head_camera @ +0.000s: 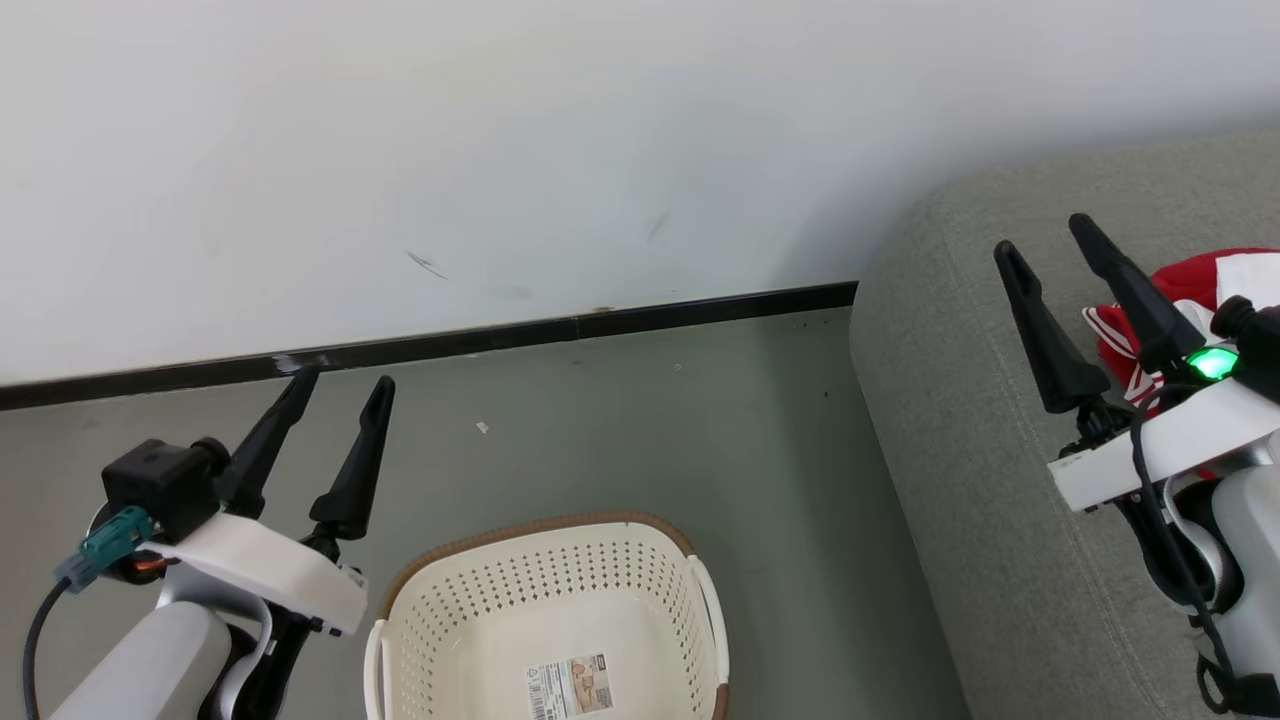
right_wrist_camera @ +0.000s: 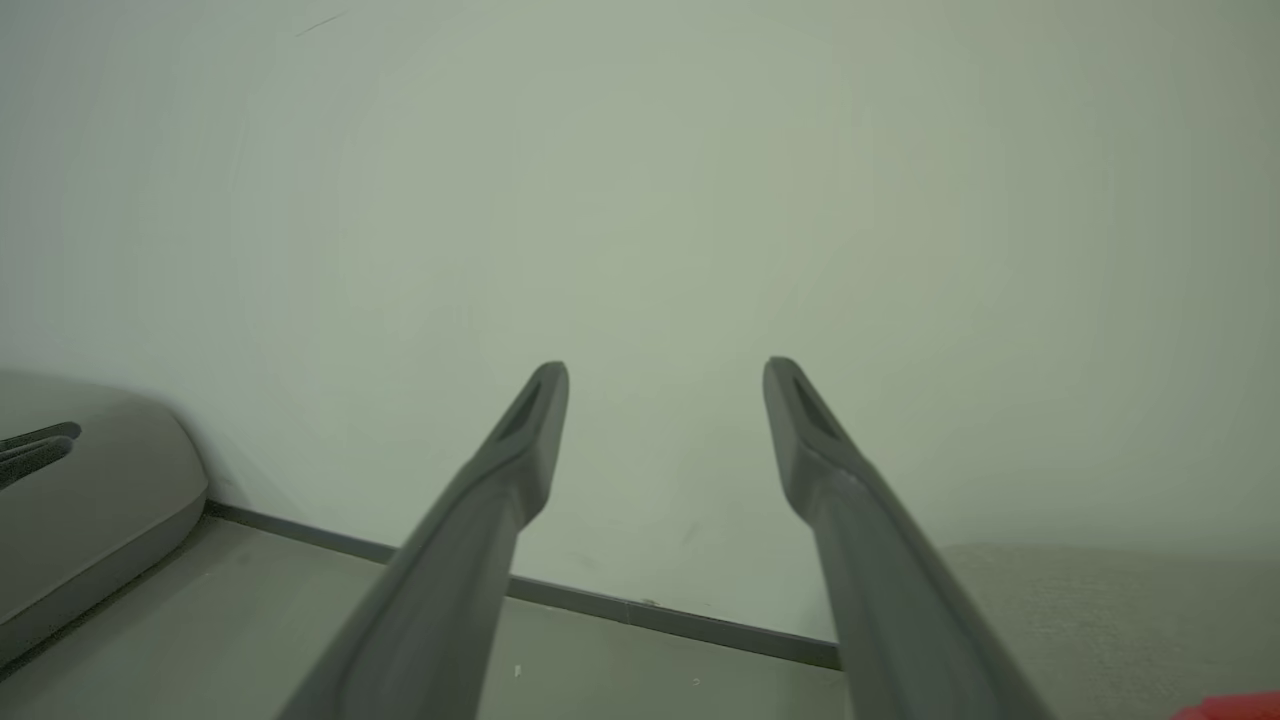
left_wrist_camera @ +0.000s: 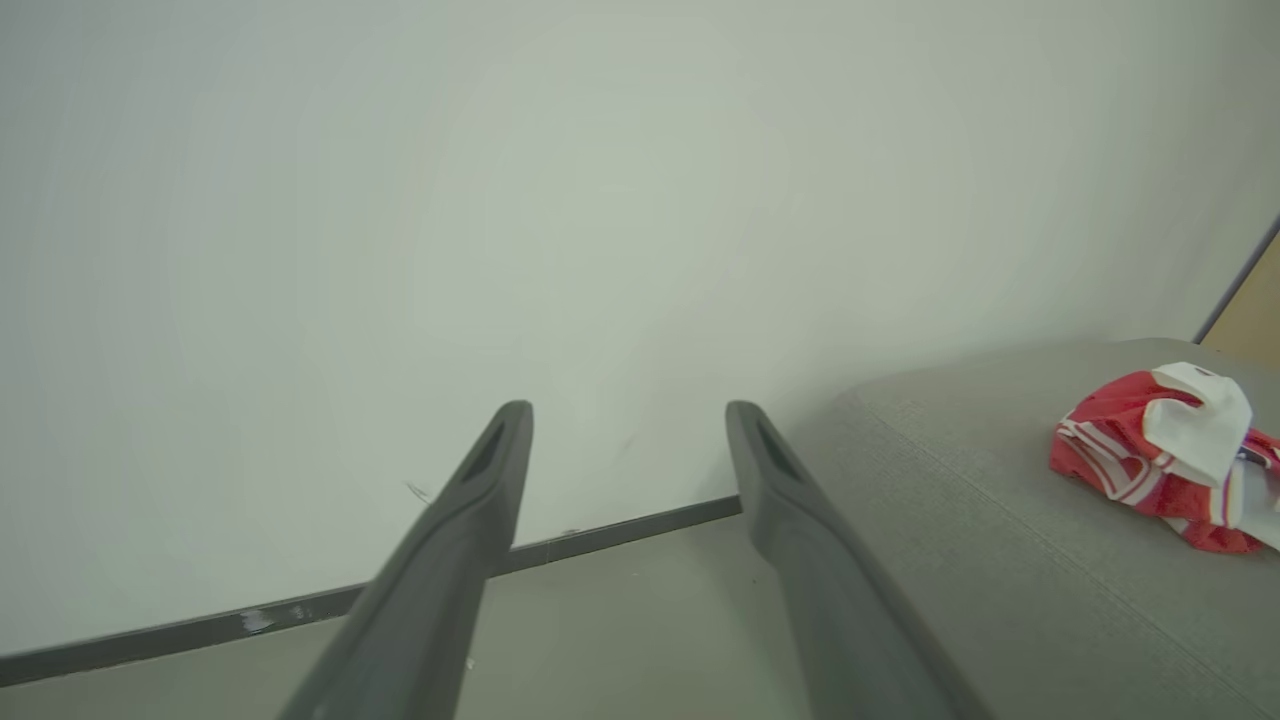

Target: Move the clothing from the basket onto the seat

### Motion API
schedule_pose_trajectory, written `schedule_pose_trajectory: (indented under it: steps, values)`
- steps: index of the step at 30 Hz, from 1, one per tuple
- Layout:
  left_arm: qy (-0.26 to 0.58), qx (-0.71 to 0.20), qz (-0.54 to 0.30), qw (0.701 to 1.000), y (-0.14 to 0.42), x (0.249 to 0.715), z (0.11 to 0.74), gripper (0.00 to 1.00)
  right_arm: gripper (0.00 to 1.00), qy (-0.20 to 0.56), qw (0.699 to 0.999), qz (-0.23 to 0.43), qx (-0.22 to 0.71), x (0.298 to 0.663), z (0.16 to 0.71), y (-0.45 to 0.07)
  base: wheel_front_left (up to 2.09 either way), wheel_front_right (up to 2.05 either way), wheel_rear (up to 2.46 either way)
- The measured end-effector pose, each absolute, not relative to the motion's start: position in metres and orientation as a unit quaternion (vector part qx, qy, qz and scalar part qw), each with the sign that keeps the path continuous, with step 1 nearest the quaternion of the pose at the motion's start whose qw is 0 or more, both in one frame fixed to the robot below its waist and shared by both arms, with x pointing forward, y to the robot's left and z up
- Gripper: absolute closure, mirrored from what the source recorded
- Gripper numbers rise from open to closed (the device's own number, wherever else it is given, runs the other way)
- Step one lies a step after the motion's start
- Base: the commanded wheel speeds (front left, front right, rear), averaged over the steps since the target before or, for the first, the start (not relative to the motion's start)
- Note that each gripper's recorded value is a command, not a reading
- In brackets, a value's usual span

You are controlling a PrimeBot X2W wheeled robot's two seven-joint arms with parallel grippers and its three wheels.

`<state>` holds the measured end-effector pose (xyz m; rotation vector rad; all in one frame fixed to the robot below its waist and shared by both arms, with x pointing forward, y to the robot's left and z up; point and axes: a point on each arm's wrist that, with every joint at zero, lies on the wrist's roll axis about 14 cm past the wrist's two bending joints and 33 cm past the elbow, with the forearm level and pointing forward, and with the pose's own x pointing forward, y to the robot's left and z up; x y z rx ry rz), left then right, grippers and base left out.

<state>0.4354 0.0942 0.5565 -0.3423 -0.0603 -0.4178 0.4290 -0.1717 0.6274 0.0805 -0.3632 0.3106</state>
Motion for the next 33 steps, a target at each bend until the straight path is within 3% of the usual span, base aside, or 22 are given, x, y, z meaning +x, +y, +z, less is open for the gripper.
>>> schedule_pose_trajectory:
  steps: [10, 33]
  values:
    - [-0.018, -0.175, -0.119, 0.977, 0.146, 0.416, 0.54, 0.0, 0.0, -0.166, 0.969, 0.166, 0.075, 0.419, 0.612, -0.149, 0.0, 0.0, 0.0]
    - [-0.05, -0.196, 0.013, 0.979, 0.211, 0.376, 0.536, 0.0, 0.0, -0.104, 0.976, 0.152, 0.114, 0.374, 0.558, -0.123, 0.0, 0.0, 0.0]
